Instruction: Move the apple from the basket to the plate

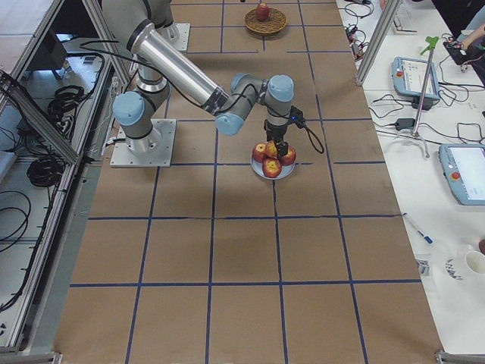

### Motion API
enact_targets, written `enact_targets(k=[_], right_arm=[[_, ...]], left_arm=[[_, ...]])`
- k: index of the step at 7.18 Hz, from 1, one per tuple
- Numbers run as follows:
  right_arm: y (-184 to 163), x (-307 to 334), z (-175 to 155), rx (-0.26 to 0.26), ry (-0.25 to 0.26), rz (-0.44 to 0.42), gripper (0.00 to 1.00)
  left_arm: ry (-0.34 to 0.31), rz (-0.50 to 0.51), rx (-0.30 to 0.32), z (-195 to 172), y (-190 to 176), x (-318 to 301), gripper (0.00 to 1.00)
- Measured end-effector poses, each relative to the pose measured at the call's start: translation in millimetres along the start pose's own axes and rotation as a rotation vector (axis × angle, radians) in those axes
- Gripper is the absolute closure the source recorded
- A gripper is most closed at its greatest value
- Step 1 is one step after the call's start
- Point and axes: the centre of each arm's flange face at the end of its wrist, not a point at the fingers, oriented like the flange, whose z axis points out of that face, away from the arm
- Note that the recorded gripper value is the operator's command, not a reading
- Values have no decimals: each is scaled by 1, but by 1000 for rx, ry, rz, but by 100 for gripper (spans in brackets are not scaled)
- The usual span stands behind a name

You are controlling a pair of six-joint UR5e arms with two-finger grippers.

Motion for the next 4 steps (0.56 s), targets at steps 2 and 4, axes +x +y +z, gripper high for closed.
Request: enact_targets(k=[2, 4], right_arm=[[-6, 5, -27, 22, 27, 10, 0], [-9, -2, -77, 30, 18, 79, 0]], left_arm=[[0, -1, -1, 0, 0, 0, 1], [0, -1, 0, 0, 0, 0, 1]])
